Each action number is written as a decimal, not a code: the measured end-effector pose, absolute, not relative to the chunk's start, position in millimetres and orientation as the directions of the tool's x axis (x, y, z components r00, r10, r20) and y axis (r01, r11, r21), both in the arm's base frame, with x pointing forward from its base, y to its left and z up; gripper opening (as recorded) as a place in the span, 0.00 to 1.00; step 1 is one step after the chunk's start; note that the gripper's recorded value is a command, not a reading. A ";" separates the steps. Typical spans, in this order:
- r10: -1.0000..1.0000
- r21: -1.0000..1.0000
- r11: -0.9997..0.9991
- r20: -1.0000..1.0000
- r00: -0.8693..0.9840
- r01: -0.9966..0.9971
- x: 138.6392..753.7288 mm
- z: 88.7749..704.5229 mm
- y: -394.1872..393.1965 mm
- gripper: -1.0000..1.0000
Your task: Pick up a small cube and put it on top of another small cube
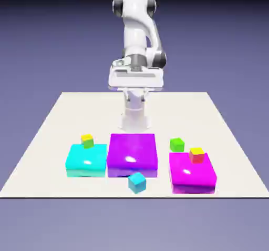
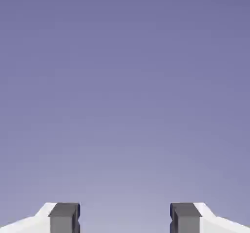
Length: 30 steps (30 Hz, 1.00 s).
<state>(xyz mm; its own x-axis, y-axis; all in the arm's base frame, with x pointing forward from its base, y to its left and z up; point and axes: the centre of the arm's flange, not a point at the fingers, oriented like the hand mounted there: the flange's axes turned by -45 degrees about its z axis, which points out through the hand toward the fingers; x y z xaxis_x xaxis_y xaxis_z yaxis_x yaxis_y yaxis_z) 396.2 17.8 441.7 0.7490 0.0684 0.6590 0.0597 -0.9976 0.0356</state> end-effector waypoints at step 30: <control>0.298 -0.001 -0.932 -0.574 0.762 0.363 274.1 110.8 235.5 0.00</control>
<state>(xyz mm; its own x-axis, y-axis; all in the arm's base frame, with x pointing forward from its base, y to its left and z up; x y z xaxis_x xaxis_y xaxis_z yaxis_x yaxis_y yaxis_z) 274.1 235.5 110.8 0.7625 0.2977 -0.5745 0.3631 -0.9317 -0.0009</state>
